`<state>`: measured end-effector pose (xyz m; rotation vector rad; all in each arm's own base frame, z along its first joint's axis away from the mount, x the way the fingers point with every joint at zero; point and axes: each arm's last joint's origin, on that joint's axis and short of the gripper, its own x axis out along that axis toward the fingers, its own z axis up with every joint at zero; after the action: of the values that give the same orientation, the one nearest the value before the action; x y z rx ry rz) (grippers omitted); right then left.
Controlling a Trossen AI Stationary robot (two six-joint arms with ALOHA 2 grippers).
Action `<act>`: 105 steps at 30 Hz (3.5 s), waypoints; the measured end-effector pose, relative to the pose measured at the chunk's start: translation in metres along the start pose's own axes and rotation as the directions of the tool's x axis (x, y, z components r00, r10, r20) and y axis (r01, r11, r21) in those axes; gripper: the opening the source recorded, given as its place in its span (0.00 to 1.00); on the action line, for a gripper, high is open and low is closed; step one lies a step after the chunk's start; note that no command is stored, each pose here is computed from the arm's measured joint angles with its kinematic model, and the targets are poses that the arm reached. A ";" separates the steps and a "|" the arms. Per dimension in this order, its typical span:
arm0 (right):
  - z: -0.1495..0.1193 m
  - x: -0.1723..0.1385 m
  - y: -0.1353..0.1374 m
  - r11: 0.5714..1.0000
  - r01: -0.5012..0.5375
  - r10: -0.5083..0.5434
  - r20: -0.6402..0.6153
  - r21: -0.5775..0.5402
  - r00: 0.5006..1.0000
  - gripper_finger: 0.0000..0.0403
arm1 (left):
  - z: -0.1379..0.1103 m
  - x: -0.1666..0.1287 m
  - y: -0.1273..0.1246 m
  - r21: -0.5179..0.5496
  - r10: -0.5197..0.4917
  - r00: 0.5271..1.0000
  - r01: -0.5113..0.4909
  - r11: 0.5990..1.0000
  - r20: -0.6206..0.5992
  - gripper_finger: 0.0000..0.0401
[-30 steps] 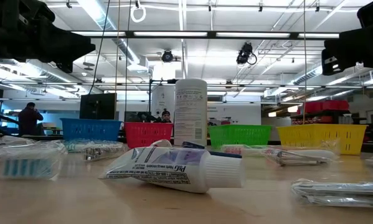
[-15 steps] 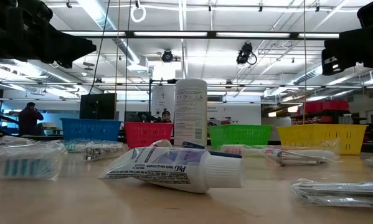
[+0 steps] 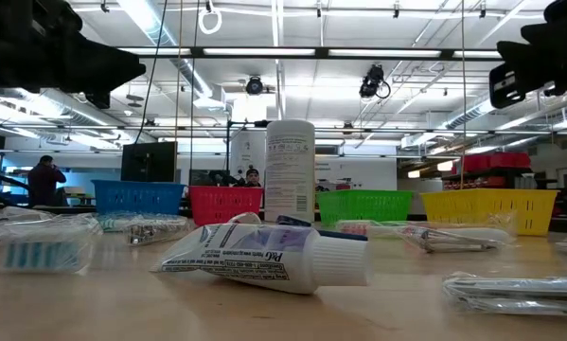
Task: Pick & Place Travel size toiletries
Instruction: Put the green toothbrush into the blue bin
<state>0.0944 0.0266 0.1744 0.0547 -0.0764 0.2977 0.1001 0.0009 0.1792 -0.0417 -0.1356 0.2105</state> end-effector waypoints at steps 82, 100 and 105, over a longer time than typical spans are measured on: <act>0.014 0.098 -0.058 0.844 0.535 -0.536 -0.125 -0.045 0.835 0.51 | -0.054 0.064 -0.097 0.166 0.249 0.282 -0.287 0.943 -0.926 0.46; 0.013 0.098 -0.059 0.841 0.536 -0.541 -0.131 -0.071 0.831 0.51 | -0.062 0.060 -0.088 0.174 0.245 0.227 -0.291 0.941 -0.943 0.46; 0.013 0.098 -0.059 0.841 0.536 -0.541 -0.130 -0.071 0.831 0.51 | -0.067 0.058 -0.087 0.153 0.231 0.248 -0.297 0.943 -0.941 0.45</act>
<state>0.2039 -0.0020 0.1934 0.0212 0.0818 -0.2707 0.1839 -0.0740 0.1257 -0.2517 1.1400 0.5019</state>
